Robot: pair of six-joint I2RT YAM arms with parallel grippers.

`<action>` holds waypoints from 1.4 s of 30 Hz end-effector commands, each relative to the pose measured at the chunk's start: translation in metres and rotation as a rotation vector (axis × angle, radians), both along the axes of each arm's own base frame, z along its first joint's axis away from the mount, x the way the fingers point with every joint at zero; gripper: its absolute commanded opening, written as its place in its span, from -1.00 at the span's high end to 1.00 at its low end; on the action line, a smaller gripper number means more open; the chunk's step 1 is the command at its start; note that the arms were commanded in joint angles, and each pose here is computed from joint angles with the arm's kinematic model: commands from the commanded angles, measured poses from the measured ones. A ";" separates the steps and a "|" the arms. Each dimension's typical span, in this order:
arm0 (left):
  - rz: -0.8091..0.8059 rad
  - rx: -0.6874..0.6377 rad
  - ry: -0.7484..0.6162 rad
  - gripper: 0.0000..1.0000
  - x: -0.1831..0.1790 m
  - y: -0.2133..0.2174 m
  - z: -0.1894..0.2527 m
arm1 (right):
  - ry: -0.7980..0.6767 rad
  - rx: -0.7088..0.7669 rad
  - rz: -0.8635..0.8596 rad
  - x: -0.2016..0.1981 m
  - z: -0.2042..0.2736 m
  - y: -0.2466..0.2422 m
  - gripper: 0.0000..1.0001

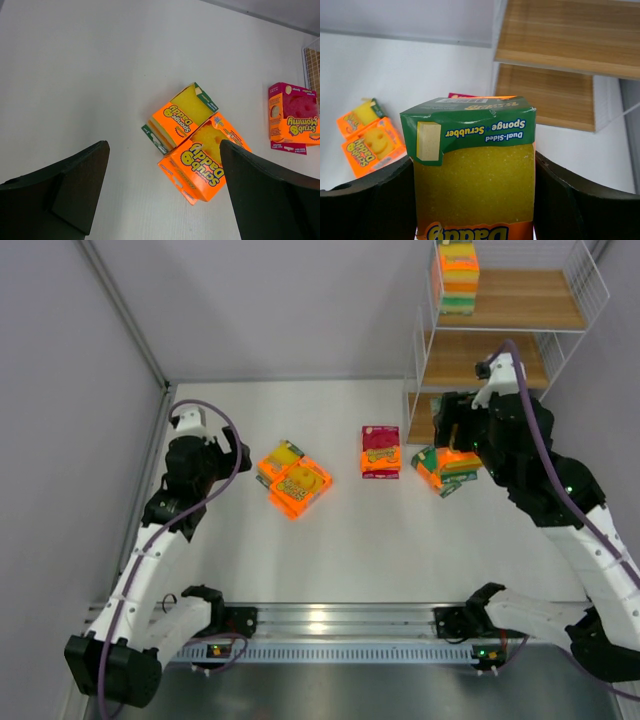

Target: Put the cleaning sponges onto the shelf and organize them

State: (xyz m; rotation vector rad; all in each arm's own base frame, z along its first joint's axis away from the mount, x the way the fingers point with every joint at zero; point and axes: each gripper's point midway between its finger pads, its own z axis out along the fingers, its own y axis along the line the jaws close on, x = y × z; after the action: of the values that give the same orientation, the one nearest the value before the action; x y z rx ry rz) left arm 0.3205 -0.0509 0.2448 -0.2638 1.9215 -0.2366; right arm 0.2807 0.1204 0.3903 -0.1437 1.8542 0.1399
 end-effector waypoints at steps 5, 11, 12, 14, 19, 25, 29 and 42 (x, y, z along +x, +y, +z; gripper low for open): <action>-0.011 -0.019 -0.033 -0.97 0.004 -0.003 0.015 | -0.273 -0.001 -0.288 -0.006 0.101 -0.078 -0.36; -0.021 -0.028 -0.037 -0.96 0.002 -0.005 0.016 | -0.472 -0.115 -0.402 0.019 0.190 -0.103 -0.32; -0.020 -0.027 -0.043 -0.97 0.001 -0.004 0.017 | -0.492 -0.135 -0.427 0.025 0.200 -0.110 -0.32; -0.014 -0.026 -0.049 -0.97 0.000 -0.003 0.019 | -0.550 -0.151 -0.408 0.044 0.225 -0.104 -0.32; -0.005 -0.019 -0.061 -0.96 -0.002 0.000 0.022 | -0.675 -0.220 -0.392 0.080 0.261 -0.104 -0.27; 0.002 -0.020 -0.068 -0.97 -0.003 0.002 0.024 | -0.735 -0.216 -0.339 0.116 0.272 -0.113 -0.41; -0.007 -0.026 -0.069 -0.97 -0.004 0.001 0.024 | -0.733 -0.164 -0.269 0.145 0.262 -0.109 -0.40; 0.089 0.017 -0.064 -0.97 -0.001 0.022 0.020 | -0.703 0.073 -0.120 0.206 0.234 -0.153 -0.30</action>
State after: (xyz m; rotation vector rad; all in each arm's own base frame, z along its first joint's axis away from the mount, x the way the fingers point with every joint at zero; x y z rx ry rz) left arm 0.3178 -0.0368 0.2534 -0.3075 1.8843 -0.2023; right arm 0.4913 -0.0460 0.5940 0.0053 1.2632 -0.0979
